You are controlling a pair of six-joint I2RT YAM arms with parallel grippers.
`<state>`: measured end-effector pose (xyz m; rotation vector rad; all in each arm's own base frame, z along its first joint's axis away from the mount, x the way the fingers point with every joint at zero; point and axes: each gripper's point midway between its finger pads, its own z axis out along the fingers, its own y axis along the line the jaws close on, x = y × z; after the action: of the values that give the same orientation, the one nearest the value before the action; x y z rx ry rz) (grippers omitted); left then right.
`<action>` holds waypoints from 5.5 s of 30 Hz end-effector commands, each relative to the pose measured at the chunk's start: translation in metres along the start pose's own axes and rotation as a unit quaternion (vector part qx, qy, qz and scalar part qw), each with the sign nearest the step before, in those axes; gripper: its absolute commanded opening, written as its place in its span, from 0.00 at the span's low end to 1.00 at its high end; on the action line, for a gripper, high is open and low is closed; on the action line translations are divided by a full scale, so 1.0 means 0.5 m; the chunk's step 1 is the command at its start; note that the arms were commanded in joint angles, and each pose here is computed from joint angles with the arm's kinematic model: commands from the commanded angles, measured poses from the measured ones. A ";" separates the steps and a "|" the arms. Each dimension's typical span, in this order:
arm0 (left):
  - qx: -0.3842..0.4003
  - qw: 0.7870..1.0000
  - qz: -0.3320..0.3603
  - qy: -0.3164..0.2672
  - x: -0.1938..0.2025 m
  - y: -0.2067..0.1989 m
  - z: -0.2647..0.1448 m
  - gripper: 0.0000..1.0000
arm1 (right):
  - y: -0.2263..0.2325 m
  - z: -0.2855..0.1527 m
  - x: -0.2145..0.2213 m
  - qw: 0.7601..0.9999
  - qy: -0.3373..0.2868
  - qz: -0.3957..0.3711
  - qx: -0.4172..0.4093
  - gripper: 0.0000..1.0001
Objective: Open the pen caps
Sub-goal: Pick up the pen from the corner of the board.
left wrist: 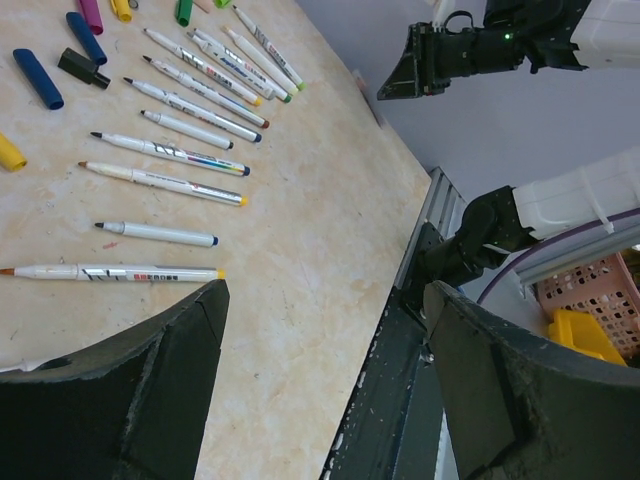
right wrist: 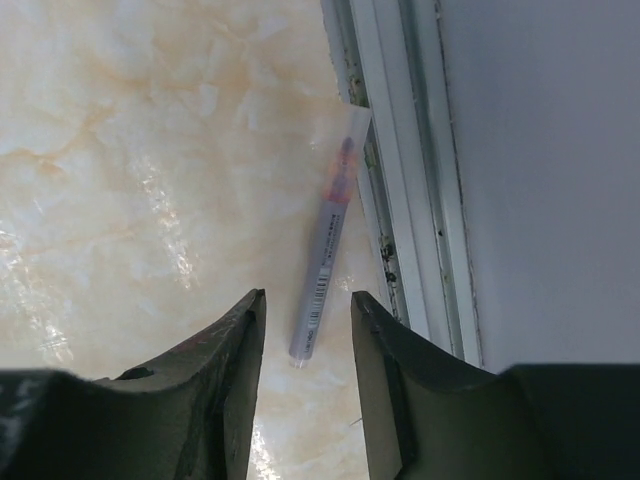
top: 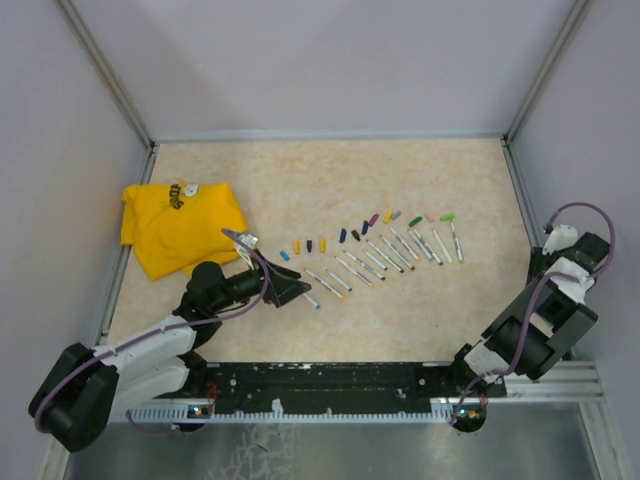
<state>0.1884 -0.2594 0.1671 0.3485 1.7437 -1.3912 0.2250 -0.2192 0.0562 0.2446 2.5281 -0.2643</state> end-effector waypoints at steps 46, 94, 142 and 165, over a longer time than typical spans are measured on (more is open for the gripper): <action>0.021 1.000 0.008 -0.014 -0.004 -0.015 -0.009 0.84 | 0.077 0.030 0.084 0.979 0.056 -0.120 -0.156 0.11; 0.100 0.994 -0.026 -0.019 0.020 -0.041 0.009 0.82 | 0.284 -0.137 -0.101 0.923 -0.098 -0.208 -0.310 0.00; -0.009 0.975 -0.127 -0.180 -0.096 0.000 0.174 0.76 | 0.825 -0.379 -0.031 0.705 -0.115 -0.385 -0.584 0.00; -0.003 0.973 -0.182 -0.145 -0.036 -0.004 0.247 0.13 | 0.840 -0.356 -0.020 0.719 -0.122 -0.416 -0.544 0.00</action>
<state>0.2549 -0.3592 0.1726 -0.1905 1.6431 -1.5484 0.2304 0.2219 0.1460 -1.2999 1.9623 0.8386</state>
